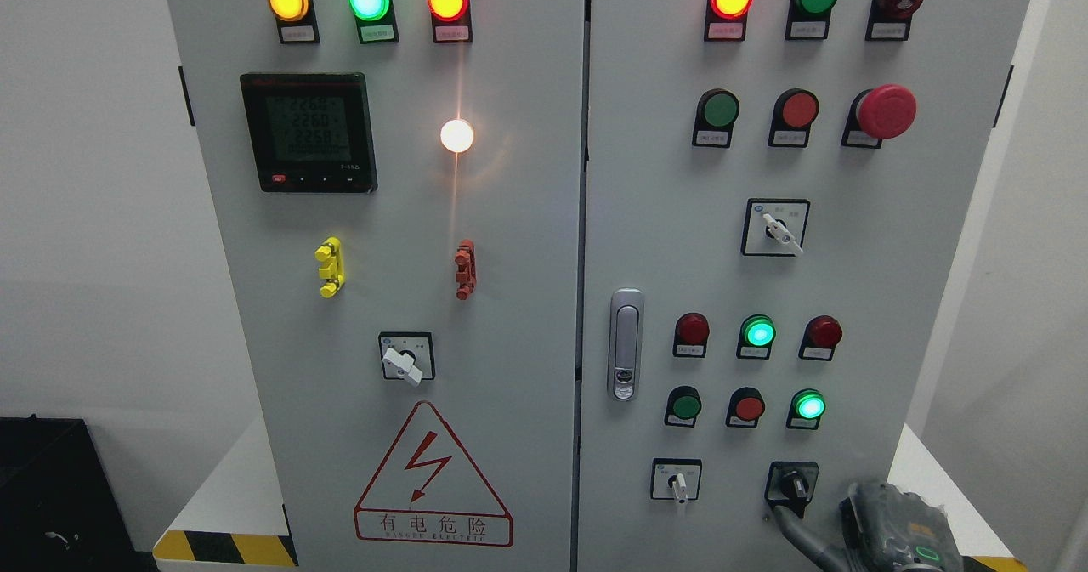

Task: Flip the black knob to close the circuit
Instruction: 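Grip the black knob with the right hand and twist it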

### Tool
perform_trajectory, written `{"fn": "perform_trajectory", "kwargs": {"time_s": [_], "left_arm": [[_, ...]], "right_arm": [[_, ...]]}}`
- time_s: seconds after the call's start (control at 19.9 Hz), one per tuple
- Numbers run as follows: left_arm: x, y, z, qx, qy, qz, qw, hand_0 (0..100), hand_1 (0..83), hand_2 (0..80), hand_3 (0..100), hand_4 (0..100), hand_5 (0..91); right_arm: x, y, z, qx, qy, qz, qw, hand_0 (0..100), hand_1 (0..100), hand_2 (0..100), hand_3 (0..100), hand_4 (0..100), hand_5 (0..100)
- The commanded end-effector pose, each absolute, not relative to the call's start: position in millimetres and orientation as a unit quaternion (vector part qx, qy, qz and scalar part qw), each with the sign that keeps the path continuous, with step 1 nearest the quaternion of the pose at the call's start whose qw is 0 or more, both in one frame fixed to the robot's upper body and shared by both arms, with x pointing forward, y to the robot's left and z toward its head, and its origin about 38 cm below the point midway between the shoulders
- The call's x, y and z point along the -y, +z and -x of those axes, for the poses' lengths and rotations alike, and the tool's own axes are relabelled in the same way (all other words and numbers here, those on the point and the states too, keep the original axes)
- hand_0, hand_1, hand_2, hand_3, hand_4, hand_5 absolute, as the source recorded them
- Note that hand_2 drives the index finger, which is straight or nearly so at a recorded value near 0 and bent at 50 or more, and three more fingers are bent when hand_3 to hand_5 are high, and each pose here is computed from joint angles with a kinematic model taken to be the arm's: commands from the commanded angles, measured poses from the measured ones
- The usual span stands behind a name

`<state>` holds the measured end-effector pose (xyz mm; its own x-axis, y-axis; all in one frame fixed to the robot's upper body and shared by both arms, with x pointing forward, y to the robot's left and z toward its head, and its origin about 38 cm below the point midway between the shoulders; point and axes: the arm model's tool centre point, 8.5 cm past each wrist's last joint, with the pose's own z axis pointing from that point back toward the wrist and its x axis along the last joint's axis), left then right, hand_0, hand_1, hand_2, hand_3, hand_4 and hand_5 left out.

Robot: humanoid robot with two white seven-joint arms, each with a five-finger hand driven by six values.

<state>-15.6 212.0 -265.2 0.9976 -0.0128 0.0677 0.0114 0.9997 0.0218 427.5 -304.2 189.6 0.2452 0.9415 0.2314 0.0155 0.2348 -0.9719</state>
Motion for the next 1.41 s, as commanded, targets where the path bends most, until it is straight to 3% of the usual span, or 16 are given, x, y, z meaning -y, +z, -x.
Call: {"fn": "perform_trajectory", "kwargs": {"time_s": [0.0, 1.36], "left_arm": [[-212, -265, 16, 0.034, -0.006, -0.011, 0.999, 12, 55.6, 0.0, 0, 0, 0.0], [-212, -265, 16, 0.034, -0.006, -0.011, 0.999, 12, 55.6, 0.0, 0, 0, 0.0]], "right_arm": [[308, 189, -428, 0.483, 0.374, 0.495, 0.618, 0, 0, 93, 100, 99, 100], [323, 194, -426, 0.478, 0.367, 0.512, 0.612, 0, 0, 91, 100, 98, 100]]}}
